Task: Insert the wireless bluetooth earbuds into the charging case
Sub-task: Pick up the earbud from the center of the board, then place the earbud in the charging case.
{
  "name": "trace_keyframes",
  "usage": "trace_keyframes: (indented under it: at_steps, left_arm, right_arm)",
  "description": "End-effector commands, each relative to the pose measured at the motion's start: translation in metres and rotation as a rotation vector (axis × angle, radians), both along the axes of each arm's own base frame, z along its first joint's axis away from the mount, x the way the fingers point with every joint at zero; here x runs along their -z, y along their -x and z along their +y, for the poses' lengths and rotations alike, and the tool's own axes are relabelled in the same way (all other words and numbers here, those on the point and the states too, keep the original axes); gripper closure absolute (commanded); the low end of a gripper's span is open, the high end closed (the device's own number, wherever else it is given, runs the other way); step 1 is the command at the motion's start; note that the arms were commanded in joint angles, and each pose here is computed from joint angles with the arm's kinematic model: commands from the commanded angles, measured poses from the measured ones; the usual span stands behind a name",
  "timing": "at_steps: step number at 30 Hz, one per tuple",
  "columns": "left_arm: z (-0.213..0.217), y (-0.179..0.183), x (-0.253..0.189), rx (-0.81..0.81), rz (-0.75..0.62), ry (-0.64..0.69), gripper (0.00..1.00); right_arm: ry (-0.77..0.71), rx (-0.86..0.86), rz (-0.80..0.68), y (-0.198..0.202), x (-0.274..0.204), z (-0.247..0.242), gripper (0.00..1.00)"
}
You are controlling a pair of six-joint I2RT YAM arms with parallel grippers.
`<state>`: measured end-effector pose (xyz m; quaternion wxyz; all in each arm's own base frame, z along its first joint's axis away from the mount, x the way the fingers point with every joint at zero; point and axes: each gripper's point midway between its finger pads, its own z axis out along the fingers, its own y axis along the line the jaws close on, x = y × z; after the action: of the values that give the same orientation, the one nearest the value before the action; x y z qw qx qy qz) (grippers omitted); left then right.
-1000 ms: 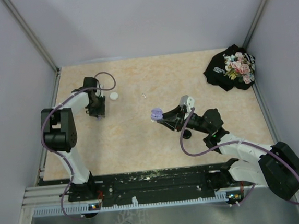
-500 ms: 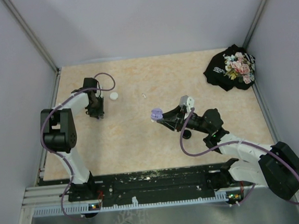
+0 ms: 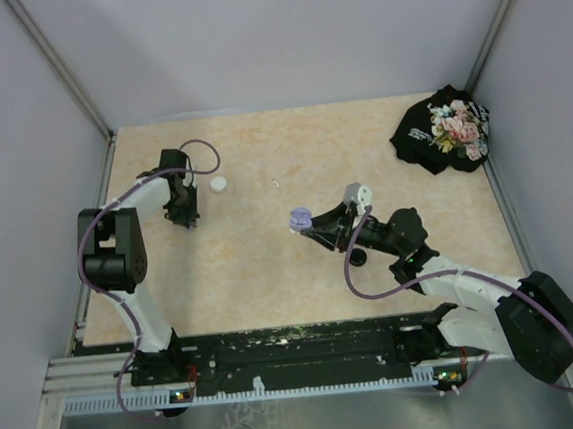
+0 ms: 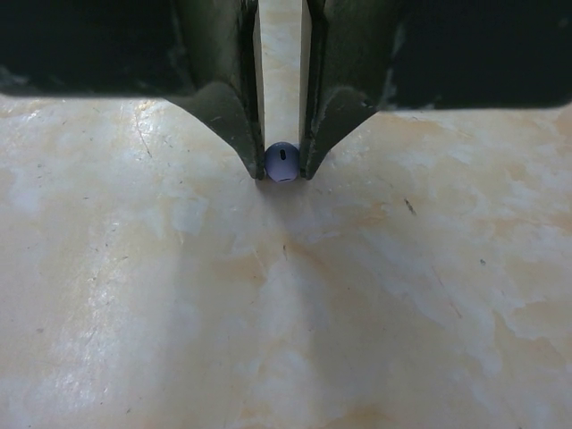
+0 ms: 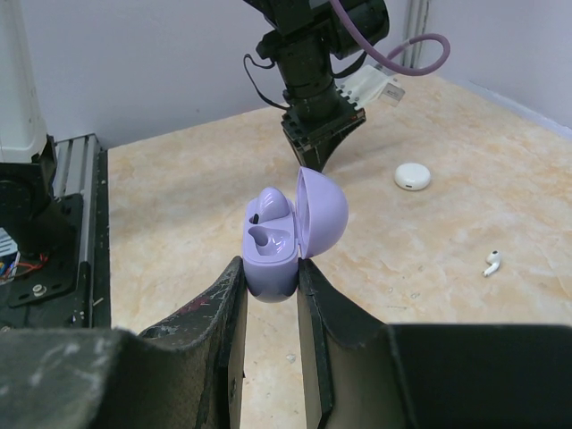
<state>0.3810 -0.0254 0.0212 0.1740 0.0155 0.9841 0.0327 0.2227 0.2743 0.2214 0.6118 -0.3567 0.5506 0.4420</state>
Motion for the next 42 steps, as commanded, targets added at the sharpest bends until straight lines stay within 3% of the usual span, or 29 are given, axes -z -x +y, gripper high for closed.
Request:
trace_keyframes:
  at_steps: [1,7,14,24,42]
  left_arm:
    - [0.005,0.022,0.012,-0.019,0.087,-0.008,0.82]
    - [-0.014,0.011,-0.018,-0.014,-0.023,0.103,0.90]
    - [-0.050,0.011,-0.066,0.001,-0.196,0.325,0.98]
    - [-0.105,0.038,-0.133,0.083,-0.377,0.675,0.99]
    - [-0.153,0.102,-0.263,0.189,-0.669,1.045,0.98]
  right_arm:
    - [-0.038,0.012,-0.078,-0.003,-0.025,0.000,1.00]
    - [-0.028,0.012,-0.084,-0.003,-0.025,0.001,1.00]
    - [-0.008,0.003,-0.086,-0.005,-0.020,0.007,1.00]
    - [0.012,0.006,-0.134,-0.005,-0.013,0.027,1.00]
    - [-0.132,0.162,-0.244,-0.020,-0.042,0.038,1.00]
